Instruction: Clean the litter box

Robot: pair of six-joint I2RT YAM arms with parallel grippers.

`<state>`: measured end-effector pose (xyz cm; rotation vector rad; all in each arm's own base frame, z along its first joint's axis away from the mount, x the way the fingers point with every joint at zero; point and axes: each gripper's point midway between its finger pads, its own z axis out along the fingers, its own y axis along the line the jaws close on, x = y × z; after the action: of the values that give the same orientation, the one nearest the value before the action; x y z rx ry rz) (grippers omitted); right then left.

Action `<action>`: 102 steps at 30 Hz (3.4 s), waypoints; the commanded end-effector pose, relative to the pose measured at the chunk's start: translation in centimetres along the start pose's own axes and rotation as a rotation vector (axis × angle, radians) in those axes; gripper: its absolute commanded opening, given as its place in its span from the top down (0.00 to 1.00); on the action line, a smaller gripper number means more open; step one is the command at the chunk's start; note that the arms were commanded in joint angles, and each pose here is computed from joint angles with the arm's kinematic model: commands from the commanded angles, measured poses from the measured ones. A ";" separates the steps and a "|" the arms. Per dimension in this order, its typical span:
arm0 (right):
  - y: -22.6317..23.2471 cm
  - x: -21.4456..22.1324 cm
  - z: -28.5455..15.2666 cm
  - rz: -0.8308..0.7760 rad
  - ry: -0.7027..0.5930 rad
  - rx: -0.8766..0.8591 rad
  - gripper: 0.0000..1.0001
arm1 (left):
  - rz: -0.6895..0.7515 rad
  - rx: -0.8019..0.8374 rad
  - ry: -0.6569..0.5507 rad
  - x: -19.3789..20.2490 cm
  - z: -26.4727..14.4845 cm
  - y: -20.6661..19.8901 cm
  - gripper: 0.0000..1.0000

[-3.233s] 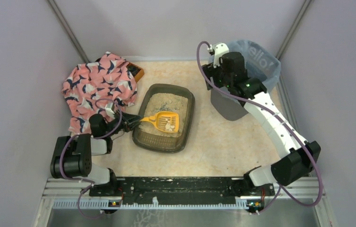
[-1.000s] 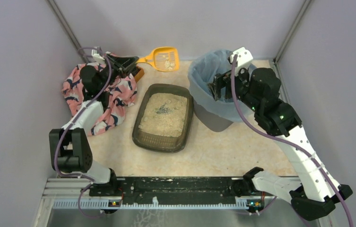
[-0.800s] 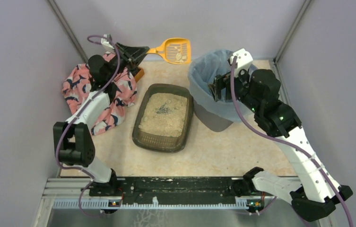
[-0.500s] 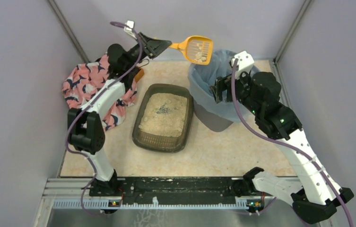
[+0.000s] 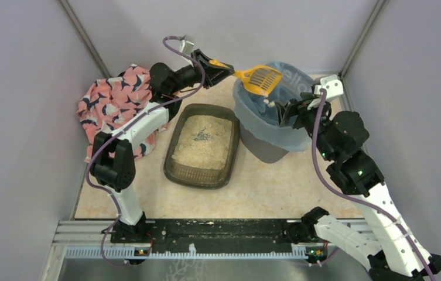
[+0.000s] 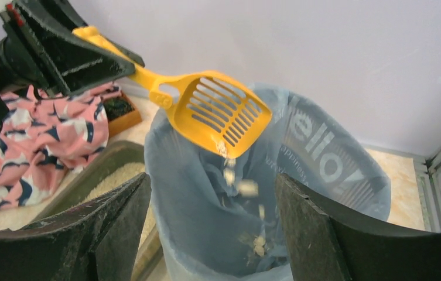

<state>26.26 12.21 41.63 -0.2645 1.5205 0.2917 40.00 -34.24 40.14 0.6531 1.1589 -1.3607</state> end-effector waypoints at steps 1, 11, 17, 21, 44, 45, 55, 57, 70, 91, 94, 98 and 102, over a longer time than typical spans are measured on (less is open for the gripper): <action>0.0 -1.9 0.7 0.040 -0.090 0.020 0.23 | 0.235 0.191 -0.017 -3.1 1.0 -4.5 1.00; 0.2 0.0 1.4 0.060 -0.065 0.021 0.23 | 0.154 0.077 -0.113 -6.4 1.4 -3.5 1.00; 0.5 2.3 1.8 0.059 -0.038 0.010 0.23 | 0.052 0.047 -0.192 -10.8 -0.2 -3.9 1.00; 1.3 3.3 2.2 0.078 -0.032 -0.026 0.23 | -0.134 -0.070 -0.222 -11.6 -2.8 -1.4 1.00; 3.7 7.8 4.0 0.096 0.059 -0.126 0.23 | -0.096 -1.073 0.271 3.1 -23.1 3.5 1.00; 3.8 7.9 4.1 0.098 0.059 -0.132 0.23 | -0.078 -1.100 0.300 4.0 -23.4 3.5 1.00; 4.8 9.4 4.7 0.110 0.098 -0.175 0.24 | 0.155 -1.394 0.546 9.5 -24.3 5.8 1.00; 4.8 9.6 4.7 0.111 0.102 -0.175 0.24 | 0.208 -1.421 0.597 9.7 -23.4 6.0 1.00; 5.1 11.0 4.6 0.128 0.116 -0.186 0.24 | 0.350 -1.409 0.697 8.6 -19.6 5.7 1.00; 4.8 11.9 4.5 0.125 0.141 -0.173 0.24 | 0.083 -1.230 0.885 18.0 -19.0 5.3 1.00; 4.9 12.0 4.5 0.124 0.145 -0.173 0.24 | 0.003 -1.183 0.877 18.4 -17.7 4.5 1.00; 4.8 12.1 4.6 0.126 0.146 -0.172 0.24 | -0.056 -1.155 0.827 17.4 -16.2 3.9 1.00; 4.9 12.2 4.6 0.126 0.148 -0.173 0.24 | -0.086 -1.149 0.819 16.6 -15.7 4.3 1.00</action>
<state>29.61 18.45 31.90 -0.3242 1.5916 0.5087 38.15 -24.18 18.93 0.2861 2.2524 -0.1049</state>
